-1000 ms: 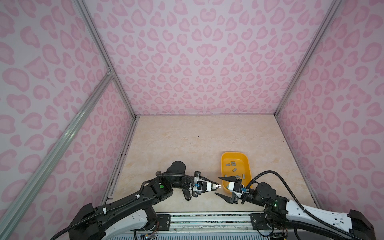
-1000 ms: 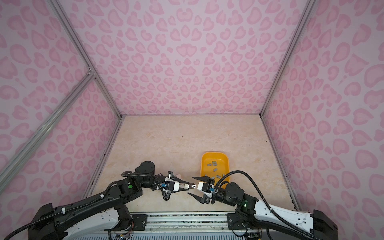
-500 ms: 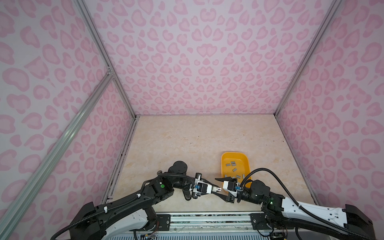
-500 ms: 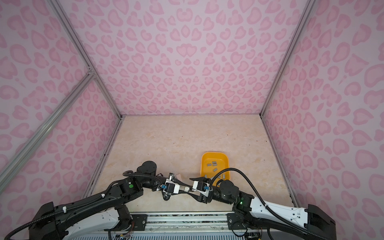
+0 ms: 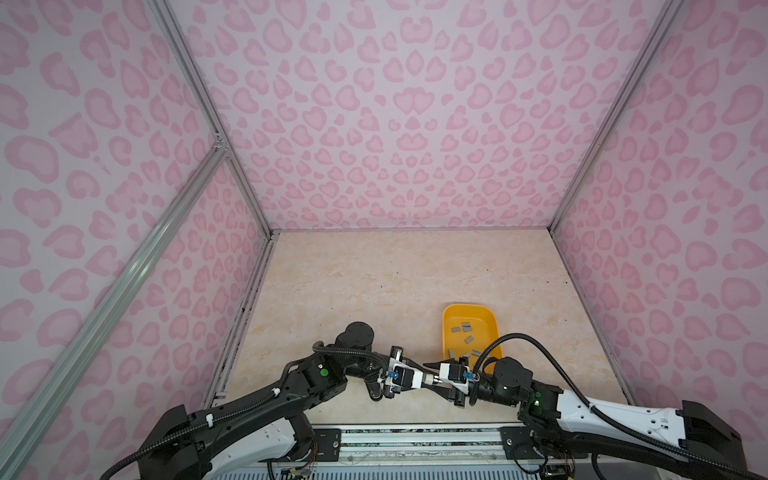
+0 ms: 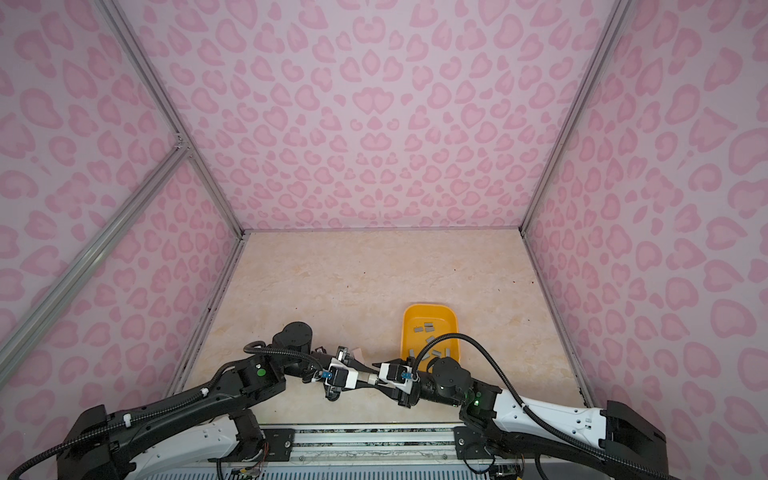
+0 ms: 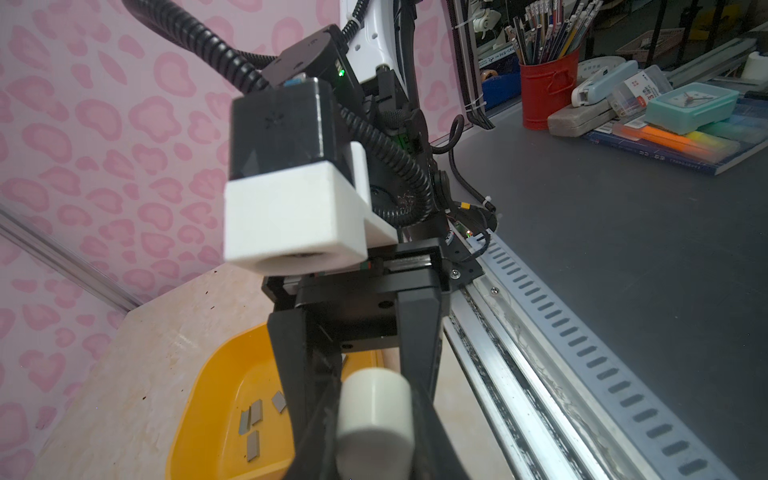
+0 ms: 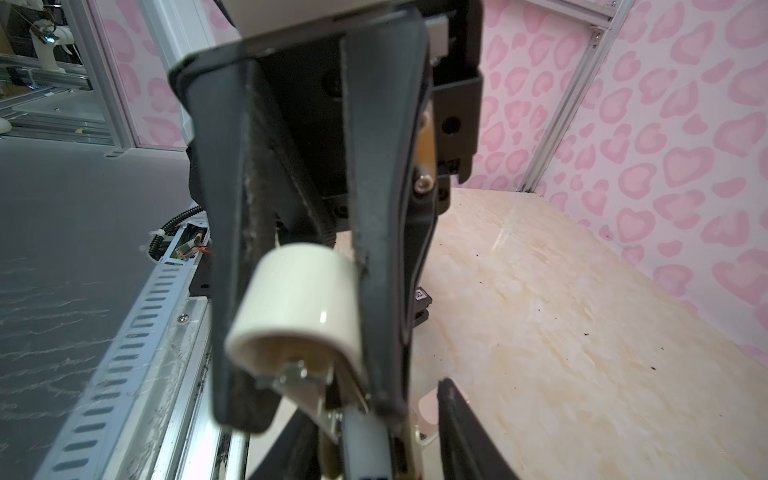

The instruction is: Load the staples into the stapler

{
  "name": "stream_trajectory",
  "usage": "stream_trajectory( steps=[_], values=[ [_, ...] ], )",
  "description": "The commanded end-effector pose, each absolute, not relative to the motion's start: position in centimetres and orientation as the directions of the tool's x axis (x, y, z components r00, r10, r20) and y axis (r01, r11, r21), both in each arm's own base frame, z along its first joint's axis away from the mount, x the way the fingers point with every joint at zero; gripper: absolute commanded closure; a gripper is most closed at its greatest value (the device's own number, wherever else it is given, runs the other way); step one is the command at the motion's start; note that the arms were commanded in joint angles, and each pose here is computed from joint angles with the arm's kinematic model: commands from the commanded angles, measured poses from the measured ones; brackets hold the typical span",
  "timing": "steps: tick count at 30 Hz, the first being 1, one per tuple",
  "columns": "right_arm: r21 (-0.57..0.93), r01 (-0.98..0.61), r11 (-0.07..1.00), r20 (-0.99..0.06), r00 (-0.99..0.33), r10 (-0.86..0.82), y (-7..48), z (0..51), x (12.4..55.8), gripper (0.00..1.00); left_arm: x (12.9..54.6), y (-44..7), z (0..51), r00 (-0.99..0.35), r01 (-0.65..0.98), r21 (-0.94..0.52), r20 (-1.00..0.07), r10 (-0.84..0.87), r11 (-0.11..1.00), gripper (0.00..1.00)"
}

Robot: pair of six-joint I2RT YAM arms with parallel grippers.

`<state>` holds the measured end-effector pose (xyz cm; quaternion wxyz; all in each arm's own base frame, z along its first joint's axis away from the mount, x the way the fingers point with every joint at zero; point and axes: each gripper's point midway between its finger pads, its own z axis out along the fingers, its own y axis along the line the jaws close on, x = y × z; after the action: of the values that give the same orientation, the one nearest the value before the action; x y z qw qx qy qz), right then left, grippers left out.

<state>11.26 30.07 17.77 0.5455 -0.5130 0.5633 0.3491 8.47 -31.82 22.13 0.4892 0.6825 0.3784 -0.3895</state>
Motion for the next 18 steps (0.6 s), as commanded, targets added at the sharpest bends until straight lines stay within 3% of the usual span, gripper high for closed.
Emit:
stream_trajectory(
  steps=[1, 5, 7, 11, 18],
  values=[
    [-0.164, -0.957, 0.239, -0.976, 0.121, -0.182, 30.5, 18.3, 11.6, 0.62, 8.4, -31.9, 23.1, 0.424, 0.89, 0.393, -0.9, 0.103, -0.231, 0.97],
    [-0.165, -0.951, 0.26, -0.974, 0.114, -0.198, 30.5, 18.0, 12.1, 0.74, 9.0, -31.9, 23.4, 0.418, 0.899, 0.394, -0.901, 0.113, -0.189, 0.97],
    [-0.16, -0.943, 0.292, -0.976, 0.107, -0.19, 30.3, 18.2, 12.5, 0.76, 9.7, -31.9, 23.5, 0.418, 0.905, 0.401, -0.9, 0.123, -0.144, 0.95],
    [-0.155, -0.943, 0.293, -0.974, 0.096, -0.203, 30.4, 18.3, 12.6, 0.83, 11.5, -31.7, 24.0, 0.399, 0.916, 0.4, -0.904, 0.153, -0.024, 0.81],
    [-0.111, -0.911, 0.397, -0.978, 0.029, -0.208, 30.2, 18.3, 14.5, 0.81, 15.5, -30.4, 25.7, 0.333, 0.893, 0.372, -0.925, 0.182, 0.252, 0.71]
  ],
)
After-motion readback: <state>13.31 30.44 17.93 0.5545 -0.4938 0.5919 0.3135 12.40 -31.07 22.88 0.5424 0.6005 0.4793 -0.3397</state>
